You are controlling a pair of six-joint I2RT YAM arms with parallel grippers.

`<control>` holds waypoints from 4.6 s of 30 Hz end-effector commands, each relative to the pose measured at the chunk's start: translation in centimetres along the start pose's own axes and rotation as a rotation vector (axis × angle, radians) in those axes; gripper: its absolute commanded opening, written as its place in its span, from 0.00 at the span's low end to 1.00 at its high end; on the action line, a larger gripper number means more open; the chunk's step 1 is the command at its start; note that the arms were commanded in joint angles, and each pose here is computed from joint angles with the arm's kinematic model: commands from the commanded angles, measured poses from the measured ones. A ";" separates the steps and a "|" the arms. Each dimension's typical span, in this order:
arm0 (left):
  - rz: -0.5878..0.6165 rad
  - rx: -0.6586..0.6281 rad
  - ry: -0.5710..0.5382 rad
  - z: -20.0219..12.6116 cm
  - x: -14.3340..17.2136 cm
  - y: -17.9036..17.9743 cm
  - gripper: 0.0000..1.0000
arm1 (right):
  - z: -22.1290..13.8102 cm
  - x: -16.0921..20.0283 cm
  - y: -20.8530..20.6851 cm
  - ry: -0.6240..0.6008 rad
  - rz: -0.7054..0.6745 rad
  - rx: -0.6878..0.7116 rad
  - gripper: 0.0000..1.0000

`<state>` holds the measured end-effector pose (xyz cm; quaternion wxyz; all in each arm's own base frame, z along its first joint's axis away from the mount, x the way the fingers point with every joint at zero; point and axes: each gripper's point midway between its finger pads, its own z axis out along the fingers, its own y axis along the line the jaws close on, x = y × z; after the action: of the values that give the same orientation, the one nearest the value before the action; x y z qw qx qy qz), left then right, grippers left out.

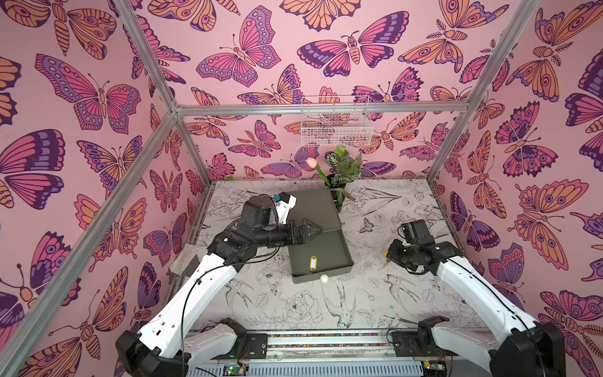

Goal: Take the keys out of the drawer
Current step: Place the key at the center of the board, then pick up the key from the drawer.

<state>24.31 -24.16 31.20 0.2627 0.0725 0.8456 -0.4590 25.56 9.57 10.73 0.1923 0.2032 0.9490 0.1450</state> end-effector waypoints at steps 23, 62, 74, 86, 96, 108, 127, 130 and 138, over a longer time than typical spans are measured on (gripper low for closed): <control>-0.077 -0.284 -0.074 -1.5 -0.5 8.1 1.00 | 5.8 2.9 -3.3 0.189 0.022 0.112 0.29; 0.130 -0.391 -0.281 -7.9 4.8 11.3 1.00 | -7.3 14.9 24.2 0.402 -0.824 -0.077 0.66; 0.130 -0.371 -0.279 -8.3 5.0 10.6 1.00 | -5.1 17.1 24.0 0.411 -0.885 -0.006 0.66; 0.125 -0.382 -0.276 -8.9 5.7 10.6 1.00 | -3.5 17.4 23.6 0.410 -0.880 0.032 0.59; 0.085 -0.394 -0.268 -8.6 5.9 11.3 1.00 | -2.7 16.8 22.7 0.371 -0.881 0.055 0.32; 0.072 -0.392 -0.257 -8.4 5.9 11.4 1.00 | -2.0 12.6 23.6 0.248 -0.855 0.042 0.10; 0.060 -0.396 -0.243 -8.1 6.3 11.8 1.00 | -3.2 10.2 24.0 0.187 -0.830 0.014 0.00; 0.058 -0.393 -0.244 -8.1 6.3 11.7 1.00 | -4.5 9.8 24.3 0.168 -0.812 -0.013 0.00; 0.037 -0.390 -0.240 -7.9 6.7 12.0 1.00 | -5.8 11.8 24.2 0.262 -0.770 -0.071 0.50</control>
<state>20.26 -11.88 23.27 0.3885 -0.0110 0.8751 -0.2882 22.49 34.73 21.05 0.1465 -0.1991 0.9629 0.1086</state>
